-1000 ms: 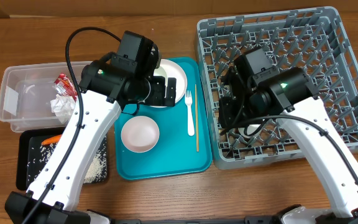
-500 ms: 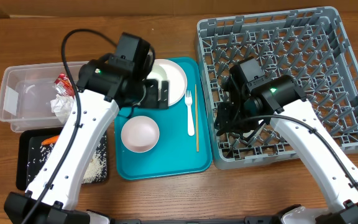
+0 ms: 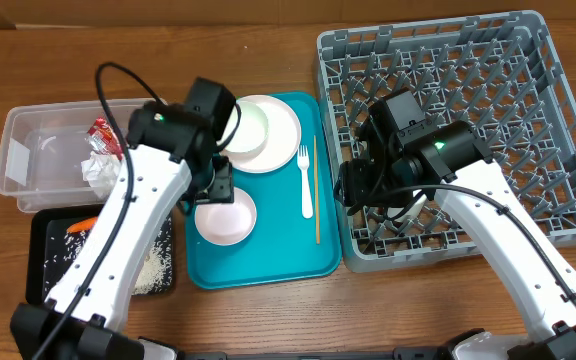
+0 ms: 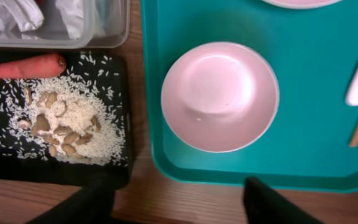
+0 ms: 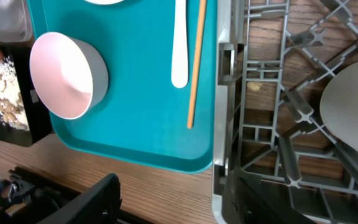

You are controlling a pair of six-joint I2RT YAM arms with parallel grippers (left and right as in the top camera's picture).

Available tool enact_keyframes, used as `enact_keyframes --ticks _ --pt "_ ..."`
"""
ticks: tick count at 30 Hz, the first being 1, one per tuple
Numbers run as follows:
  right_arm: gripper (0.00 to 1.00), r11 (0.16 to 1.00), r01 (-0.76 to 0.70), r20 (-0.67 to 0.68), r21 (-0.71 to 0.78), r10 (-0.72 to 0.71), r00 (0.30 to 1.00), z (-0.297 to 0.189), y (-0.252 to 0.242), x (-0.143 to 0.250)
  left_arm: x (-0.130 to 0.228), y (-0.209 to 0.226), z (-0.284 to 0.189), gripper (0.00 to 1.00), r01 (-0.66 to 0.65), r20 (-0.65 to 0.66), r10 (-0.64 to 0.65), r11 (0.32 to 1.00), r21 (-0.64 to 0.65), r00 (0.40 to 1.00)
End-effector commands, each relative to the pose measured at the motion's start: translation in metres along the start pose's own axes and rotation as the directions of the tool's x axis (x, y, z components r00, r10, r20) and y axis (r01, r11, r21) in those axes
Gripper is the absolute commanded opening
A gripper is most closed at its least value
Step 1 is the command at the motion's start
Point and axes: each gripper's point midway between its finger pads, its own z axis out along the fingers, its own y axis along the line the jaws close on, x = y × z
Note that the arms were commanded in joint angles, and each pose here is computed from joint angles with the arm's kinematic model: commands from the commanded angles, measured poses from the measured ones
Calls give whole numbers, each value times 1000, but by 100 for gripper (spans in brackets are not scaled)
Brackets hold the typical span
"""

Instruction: Sort waste into correct bins and load items into the dishwasher

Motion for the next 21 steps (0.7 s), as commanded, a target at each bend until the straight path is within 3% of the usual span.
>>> enact_keyframes --ticks 1,8,21 --pt "62 999 30 41 -12 -30 999 -11 6 -7 14 1 27 64 4 -57 -4 1000 -15 998" --pt "62 999 48 42 -11 -47 998 -12 6 -7 27 -2 74 65 15 -88 -16 1000 -7 996" --pt "62 999 51 36 -9 -51 998 -12 6 -6 35 4 122 67 90 -97 -87 995 36 991"
